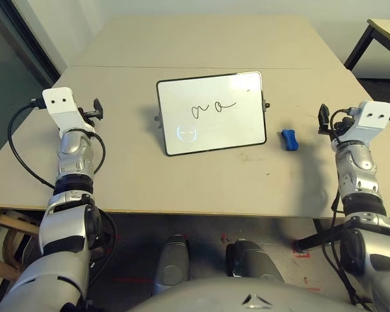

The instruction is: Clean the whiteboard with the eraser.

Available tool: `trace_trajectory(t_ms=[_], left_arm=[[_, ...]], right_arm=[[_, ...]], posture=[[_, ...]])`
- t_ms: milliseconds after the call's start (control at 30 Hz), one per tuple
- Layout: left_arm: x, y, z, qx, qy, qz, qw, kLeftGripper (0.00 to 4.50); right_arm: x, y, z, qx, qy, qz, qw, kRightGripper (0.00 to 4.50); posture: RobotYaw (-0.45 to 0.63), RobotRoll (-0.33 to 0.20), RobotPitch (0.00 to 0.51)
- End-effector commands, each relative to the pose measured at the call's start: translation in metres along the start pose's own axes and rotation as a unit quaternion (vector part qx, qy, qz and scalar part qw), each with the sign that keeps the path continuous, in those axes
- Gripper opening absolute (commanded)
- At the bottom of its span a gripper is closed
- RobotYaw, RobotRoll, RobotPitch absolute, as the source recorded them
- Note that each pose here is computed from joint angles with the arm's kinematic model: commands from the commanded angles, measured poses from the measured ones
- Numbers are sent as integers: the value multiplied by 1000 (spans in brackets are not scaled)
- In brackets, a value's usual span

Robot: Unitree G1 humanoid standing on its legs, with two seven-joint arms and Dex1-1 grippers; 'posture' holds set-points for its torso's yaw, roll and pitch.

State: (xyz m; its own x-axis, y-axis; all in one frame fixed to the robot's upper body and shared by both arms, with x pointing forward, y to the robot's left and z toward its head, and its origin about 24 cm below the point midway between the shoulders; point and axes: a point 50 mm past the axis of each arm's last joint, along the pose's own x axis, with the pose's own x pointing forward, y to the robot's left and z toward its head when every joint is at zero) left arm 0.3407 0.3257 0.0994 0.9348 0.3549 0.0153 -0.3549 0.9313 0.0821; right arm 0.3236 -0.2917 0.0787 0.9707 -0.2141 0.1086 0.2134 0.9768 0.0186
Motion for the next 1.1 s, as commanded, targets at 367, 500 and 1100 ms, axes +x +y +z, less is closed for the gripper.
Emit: trace_trajectory(t_ms=[367, 500, 1100], left_arm=[[8, 1, 35, 22, -59, -74, 995, 4500], [9, 8, 50, 16, -77, -137, 987, 4500], [-9, -1, 98, 32, -29, -527, 849, 4500]], right_arm=[[0, 21, 36, 10, 82, 60, 995, 4462], [-4, 31, 56, 25, 182, 92, 979, 4462], [-17, 53, 51, -19, 414, 154, 897, 4462]], posture=[[212, 0, 58], [202, 0, 54], [212, 0, 43]])
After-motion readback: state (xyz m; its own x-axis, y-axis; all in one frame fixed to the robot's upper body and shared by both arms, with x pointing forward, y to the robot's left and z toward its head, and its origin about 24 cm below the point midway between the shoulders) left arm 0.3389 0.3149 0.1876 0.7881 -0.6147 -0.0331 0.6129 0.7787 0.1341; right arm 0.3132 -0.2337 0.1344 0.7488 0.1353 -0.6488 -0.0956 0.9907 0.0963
